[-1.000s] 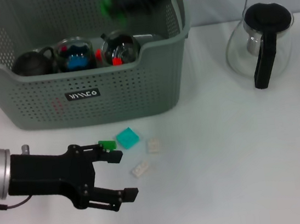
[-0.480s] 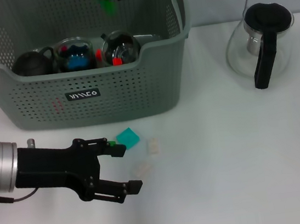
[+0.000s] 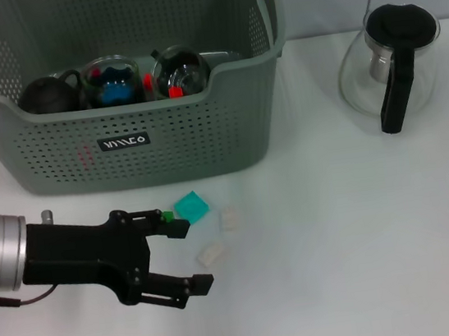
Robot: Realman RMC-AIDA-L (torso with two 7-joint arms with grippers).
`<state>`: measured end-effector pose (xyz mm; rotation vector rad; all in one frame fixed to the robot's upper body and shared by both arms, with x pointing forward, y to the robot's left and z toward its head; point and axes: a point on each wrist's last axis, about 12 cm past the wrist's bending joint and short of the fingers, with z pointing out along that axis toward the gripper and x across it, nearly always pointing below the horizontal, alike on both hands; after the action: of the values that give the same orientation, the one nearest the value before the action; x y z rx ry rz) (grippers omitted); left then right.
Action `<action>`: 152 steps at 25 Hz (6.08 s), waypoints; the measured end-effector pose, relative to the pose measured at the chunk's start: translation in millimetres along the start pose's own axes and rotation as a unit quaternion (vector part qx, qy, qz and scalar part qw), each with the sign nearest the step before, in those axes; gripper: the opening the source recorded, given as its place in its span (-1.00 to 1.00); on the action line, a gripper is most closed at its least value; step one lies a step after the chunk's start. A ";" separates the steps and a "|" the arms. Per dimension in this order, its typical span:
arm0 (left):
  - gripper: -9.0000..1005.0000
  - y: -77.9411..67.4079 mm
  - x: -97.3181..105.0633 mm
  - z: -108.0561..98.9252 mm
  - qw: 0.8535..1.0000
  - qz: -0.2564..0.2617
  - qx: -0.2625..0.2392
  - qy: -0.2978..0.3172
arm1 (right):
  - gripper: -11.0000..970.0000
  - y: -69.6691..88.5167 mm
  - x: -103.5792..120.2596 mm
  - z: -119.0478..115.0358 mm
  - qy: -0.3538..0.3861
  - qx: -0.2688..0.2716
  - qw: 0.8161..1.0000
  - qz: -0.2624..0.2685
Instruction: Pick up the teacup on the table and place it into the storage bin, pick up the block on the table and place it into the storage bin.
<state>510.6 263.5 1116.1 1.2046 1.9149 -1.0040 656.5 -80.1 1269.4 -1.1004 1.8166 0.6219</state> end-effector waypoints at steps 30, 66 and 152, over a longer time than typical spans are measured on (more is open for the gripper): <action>0.81 5.6 11.1 -8.9 0.997 0.041 -0.011 0.069 | 0.80 54.9 149.6 -26.8 0.207 -0.182 0.961 -0.026; 0.81 4.6 11.6 -2.0 0.998 0.031 -0.005 0.059 | 0.79 52.3 174.6 59.6 0.238 -0.076 0.962 -0.111; 0.80 14.8 3.8 -3.2 0.998 0.034 -0.014 0.054 | 0.15 -3.3 -6.5 24.4 0.035 0.009 0.999 -0.032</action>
<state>522.5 272.1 1110.7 1.3229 1.9499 -0.8888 671.3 -60.3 1263.7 -1.1764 1.8362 0.5342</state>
